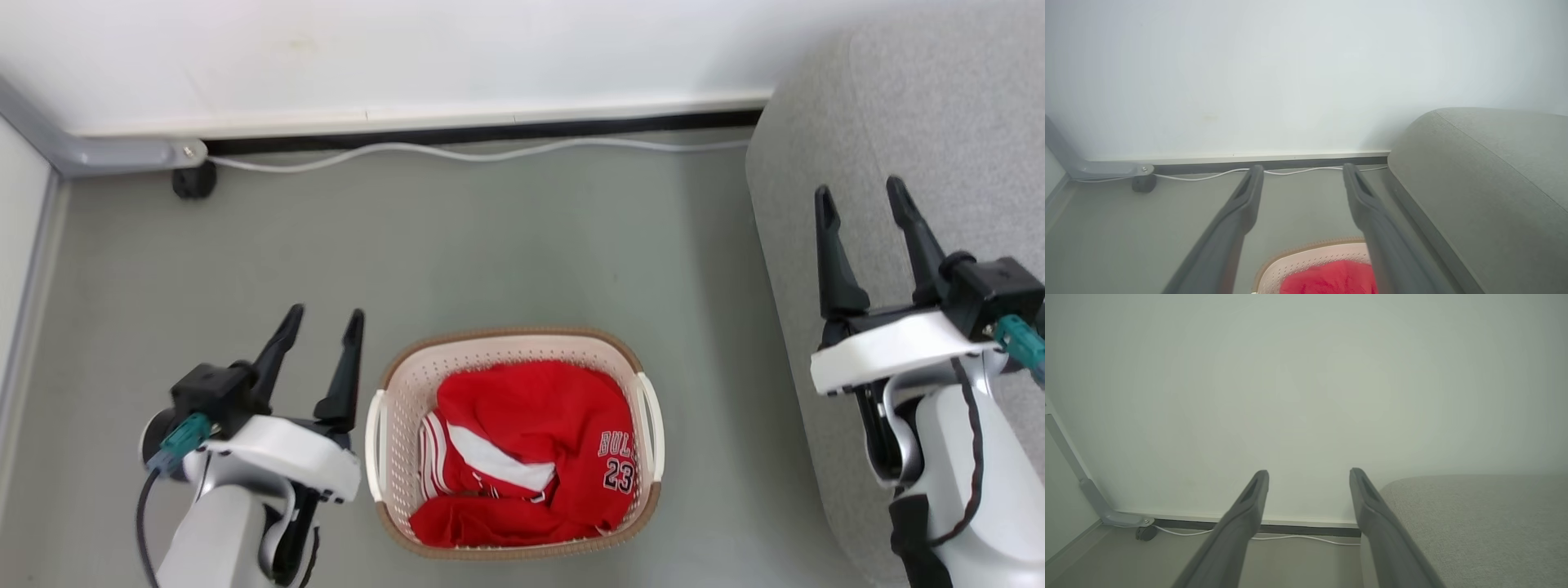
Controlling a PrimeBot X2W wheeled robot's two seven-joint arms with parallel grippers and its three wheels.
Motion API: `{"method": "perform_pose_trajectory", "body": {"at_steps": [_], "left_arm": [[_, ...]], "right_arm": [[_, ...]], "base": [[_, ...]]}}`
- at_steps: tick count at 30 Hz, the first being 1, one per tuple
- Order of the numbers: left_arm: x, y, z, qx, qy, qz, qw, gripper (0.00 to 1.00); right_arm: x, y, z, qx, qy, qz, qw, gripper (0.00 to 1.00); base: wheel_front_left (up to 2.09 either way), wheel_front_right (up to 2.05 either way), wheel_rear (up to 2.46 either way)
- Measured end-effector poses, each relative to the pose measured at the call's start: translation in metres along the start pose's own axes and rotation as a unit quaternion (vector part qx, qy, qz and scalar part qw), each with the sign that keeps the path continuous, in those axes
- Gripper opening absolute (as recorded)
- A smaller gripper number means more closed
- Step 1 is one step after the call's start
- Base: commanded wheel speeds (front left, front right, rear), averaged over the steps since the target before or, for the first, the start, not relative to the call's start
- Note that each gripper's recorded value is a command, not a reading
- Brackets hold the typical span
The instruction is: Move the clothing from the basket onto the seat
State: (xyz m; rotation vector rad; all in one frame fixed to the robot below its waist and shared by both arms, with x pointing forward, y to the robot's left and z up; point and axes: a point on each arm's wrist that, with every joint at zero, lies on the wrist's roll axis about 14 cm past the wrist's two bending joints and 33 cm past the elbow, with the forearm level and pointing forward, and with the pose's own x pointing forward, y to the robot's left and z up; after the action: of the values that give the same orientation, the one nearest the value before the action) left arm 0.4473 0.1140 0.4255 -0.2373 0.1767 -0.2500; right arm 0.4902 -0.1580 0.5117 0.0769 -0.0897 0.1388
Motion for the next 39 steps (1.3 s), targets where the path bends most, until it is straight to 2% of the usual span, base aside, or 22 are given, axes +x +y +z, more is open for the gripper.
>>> {"method": "perform_pose_trajectory", "body": {"at_steps": [10,18,26,39], "left_arm": [[-0.046,0.044,0.051,0.026,-0.078,0.083,0.993,1.0],[-0.08,0.06,0.058,0.037,-0.096,0.12,0.987,1.0],[-0.103,0.061,0.057,0.037,-0.1,0.134,0.985,1.0],[-0.104,0.057,0.048,0.043,-0.088,0.133,0.986,1.0]], "right_arm": [[-0.034,0.01,0.011,0.01,-0.006,0.004,1.0,1.0],[-0.059,0.014,0.011,0.012,-0.002,0.005,1.0,1.0],[-0.078,0.014,0.01,0.016,0.001,0.001,1.0,1.0],[-0.08,0.018,0.005,0.024,0.008,0.003,1.0,1.0]], "base": [[0.0,0.0,0.0],[0.0,0.0,0.0],[0.0,0.0,0.0],[0.0,0.0,0.0]]}}
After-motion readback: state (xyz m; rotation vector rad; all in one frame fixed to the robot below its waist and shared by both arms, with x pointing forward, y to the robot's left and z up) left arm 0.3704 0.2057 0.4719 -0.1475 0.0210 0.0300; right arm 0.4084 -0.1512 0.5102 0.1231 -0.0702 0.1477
